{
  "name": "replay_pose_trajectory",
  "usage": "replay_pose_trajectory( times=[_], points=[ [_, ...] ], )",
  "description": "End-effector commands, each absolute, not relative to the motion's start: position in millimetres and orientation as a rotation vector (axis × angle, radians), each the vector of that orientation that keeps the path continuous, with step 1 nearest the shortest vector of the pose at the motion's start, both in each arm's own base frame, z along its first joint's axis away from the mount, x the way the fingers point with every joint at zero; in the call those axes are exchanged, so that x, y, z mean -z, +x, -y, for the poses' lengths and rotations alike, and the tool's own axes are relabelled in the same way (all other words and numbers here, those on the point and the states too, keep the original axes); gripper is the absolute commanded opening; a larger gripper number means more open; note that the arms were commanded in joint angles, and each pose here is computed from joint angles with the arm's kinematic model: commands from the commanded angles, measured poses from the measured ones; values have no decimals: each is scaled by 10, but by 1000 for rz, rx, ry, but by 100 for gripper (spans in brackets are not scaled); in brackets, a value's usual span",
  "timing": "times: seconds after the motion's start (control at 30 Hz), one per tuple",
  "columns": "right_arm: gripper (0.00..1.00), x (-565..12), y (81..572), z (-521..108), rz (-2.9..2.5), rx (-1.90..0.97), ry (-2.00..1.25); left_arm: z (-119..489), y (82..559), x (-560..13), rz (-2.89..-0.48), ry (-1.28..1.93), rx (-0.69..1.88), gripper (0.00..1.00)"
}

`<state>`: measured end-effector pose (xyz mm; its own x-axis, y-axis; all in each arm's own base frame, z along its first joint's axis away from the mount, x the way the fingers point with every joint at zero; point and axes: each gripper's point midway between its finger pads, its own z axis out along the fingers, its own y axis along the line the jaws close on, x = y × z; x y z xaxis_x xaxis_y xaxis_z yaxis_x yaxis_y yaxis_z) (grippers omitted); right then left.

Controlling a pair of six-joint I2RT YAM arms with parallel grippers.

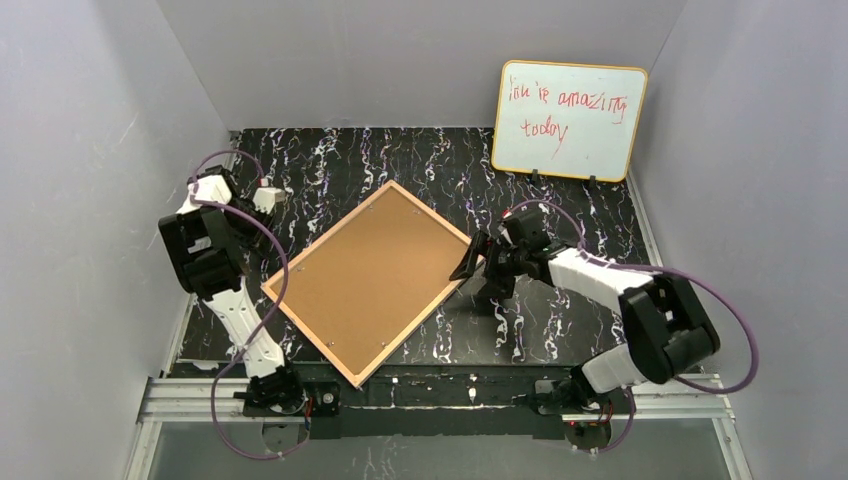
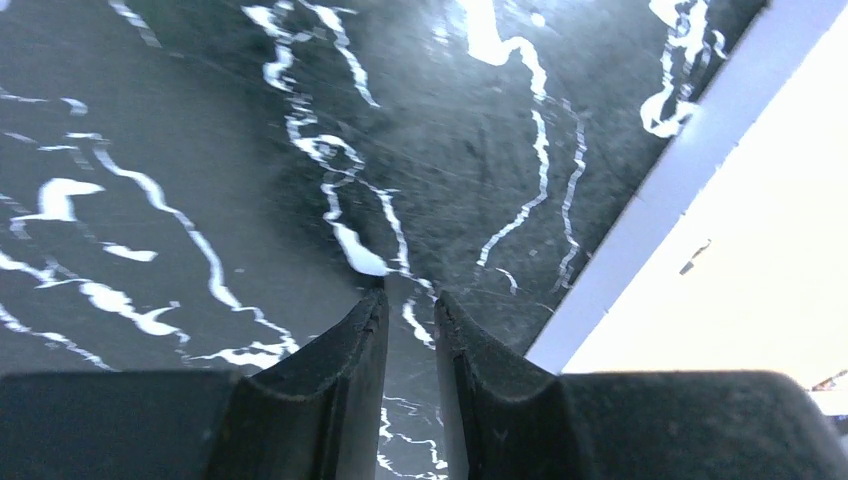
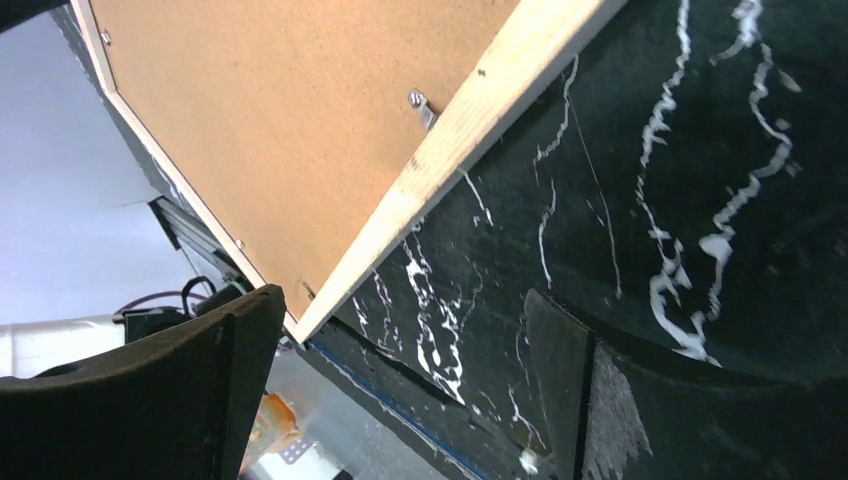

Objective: Put the photo into the frame
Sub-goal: Adjust the photo frame at the center of the board.

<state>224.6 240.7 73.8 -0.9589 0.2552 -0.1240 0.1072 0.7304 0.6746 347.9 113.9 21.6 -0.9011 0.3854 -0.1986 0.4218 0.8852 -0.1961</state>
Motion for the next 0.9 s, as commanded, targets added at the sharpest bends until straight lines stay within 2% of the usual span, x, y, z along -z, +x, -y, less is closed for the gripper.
replay_pose_trajectory(
  times=[0.0,0.17,0.33,0.57,0.73,0.87],
  points=[
    [99,-719,2410,-2694,-2654,-1211,304,-807,3028,-93,-2962,741,573,23],
    [99,-562,2739,-2792,-2621,-1211,352,-346,2617,-22,-2995,861,758,23],
    [99,-614,3315,-2631,-2514,-1220,459,97,2351,4,-2976,1027,848,25],
    [99,-781,4024,-2290,-2414,-1146,535,641,2295,-55,-2904,1135,979,25],
    [98,-887,4128,-2135,-2391,-1019,517,812,2373,-122,-2868,1080,1078,23],
    [95,-1023,4005,-1967,-2393,-880,499,810,2343,-253,-2831,1090,1157,24]
  ],
)
